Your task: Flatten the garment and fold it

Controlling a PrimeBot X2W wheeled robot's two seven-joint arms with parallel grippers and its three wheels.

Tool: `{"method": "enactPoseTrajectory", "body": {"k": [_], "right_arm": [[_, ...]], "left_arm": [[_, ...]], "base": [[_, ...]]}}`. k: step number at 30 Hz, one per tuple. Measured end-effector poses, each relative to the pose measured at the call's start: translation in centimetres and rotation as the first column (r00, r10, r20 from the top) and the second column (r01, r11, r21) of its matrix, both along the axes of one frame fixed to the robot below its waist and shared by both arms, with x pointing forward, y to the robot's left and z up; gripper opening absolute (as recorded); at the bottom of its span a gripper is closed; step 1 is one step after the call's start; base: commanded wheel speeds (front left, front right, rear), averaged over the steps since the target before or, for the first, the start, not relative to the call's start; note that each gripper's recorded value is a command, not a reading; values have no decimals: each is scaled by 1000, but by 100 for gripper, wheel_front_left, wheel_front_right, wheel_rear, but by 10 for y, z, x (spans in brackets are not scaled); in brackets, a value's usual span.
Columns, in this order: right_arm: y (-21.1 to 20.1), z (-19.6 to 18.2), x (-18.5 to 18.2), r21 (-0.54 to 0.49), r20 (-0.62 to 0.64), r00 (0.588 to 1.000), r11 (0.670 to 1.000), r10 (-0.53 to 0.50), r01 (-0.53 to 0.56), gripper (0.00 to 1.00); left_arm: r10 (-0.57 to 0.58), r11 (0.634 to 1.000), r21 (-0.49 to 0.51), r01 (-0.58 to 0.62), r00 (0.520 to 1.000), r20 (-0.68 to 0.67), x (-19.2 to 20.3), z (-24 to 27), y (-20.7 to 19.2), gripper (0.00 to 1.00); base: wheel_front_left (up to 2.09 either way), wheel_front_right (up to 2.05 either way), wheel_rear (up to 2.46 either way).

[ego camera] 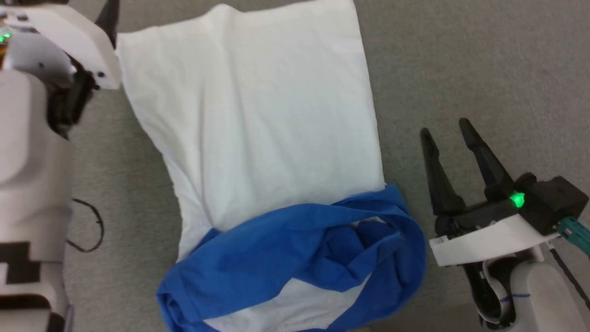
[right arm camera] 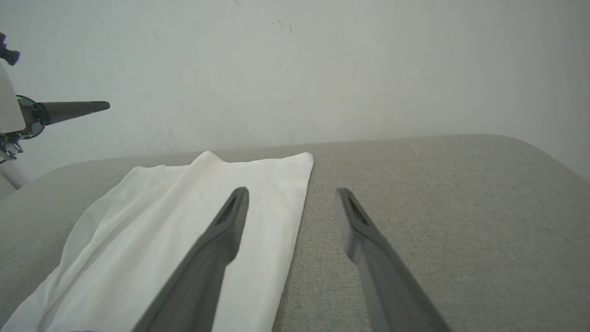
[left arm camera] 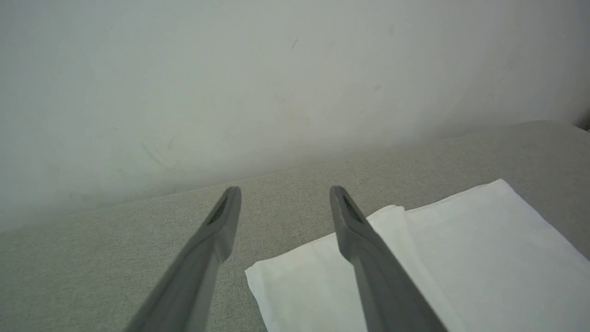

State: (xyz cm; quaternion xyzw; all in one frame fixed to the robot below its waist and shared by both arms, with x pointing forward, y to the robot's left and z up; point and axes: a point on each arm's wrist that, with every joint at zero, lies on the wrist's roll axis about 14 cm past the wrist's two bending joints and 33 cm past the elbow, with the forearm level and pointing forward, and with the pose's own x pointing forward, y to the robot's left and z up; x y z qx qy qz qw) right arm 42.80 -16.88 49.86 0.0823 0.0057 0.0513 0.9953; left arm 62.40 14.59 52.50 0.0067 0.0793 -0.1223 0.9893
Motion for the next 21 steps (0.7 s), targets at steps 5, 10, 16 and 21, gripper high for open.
{"method": "enactPoseTrajectory", "body": {"k": [5, 10, 16, 21], "right_arm": [[-7, -16, 4, 16, -24, 999, 1000, -23, 23, 100], [-20, -34, -3, 17, -71, 995, 998, -66, 67, 100], [-32, -46, -10, 16, -107, 989, 994, -104, 106, 100], [-30, -51, -12, 36, -125, 987, 994, -101, 106, 100]], "left_arm": [[-3, 997, 73, 26, 953, -302, 17, -71, 2, 100], [11, 980, 168, 103, 822, -569, 6, -141, 0, 100], [48, 960, 232, 155, 729, -683, 12, -158, 1, 100], [100, 944, 279, 174, 655, -749, 10, -164, 0, 18]], "base": [[0, 0, 0], [0, 0, 0], [0, 0, 0], [0, 0, 0]]}}
